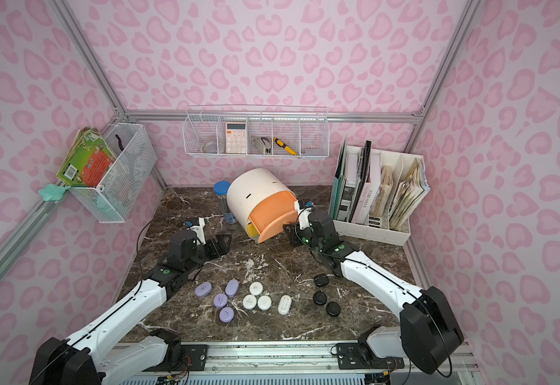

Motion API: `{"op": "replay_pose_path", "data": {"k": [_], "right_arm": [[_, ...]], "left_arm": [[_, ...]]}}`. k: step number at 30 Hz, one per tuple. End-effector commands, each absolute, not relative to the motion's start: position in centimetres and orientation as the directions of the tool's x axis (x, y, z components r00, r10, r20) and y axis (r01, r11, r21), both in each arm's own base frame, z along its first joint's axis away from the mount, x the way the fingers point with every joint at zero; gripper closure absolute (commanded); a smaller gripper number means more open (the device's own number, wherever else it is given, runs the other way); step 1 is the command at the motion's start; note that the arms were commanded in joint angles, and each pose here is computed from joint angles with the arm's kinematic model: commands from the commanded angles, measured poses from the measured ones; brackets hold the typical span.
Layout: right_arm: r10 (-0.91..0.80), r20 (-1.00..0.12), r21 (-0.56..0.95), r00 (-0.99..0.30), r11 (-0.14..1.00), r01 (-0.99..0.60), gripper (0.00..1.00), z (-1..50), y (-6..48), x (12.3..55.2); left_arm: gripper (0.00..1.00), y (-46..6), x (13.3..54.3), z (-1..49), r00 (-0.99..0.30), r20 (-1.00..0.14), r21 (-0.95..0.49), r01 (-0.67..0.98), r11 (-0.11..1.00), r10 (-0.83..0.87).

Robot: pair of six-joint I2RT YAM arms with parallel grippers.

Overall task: Put the bluetooth earphones in the drawer according to color
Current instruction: Open the drawer in the storage box.

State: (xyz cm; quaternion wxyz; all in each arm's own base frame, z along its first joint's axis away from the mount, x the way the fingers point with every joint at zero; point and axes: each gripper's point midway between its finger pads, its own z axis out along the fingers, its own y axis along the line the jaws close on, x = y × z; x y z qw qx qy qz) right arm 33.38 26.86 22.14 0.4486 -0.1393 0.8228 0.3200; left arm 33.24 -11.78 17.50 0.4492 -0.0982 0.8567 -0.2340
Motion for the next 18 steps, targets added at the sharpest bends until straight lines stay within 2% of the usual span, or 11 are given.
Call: {"op": "replay_pose_path", "data": {"k": [1, 7, 10, 14, 18], "right_arm": [[0.053, -0.829, 0.392, -0.556, 0.765, -0.511, 0.99, 21.9, 26.3, 32.8], [0.054, -0.834, 0.39, -0.549, 0.762, -0.517, 0.92, 22.4, 26.1, 32.5], [0.051, -0.837, 0.385, -0.545, 0.762, -0.52, 0.77, 22.6, 25.9, 32.2], [0.045, -0.835, 0.384, -0.548, 0.761, -0.523, 0.51, 22.3, 25.4, 31.1], [0.03, -0.833, 0.374, -0.552, 0.766, -0.522, 0.34, 21.4, 24.6, 29.5]], "left_arm": [[0.09, -11.5, 33.2, 17.6, -0.566, -0.732, -0.483, 0.036, 0.875, -0.38], [0.09, -11.3, 33.0, 18.2, -0.55, -0.735, -0.494, 0.034, 0.869, -0.396], [0.09, -11.2, 32.7, 18.4, -0.542, -0.734, -0.506, 0.033, 0.862, -0.41], [0.09, -11.1, 32.4, 18.5, -0.538, -0.724, -0.525, 0.025, 0.851, -0.431], [0.09, -10.9, 32.3, 18.8, -0.526, -0.728, -0.527, 0.019, 0.85, -0.439]]}}
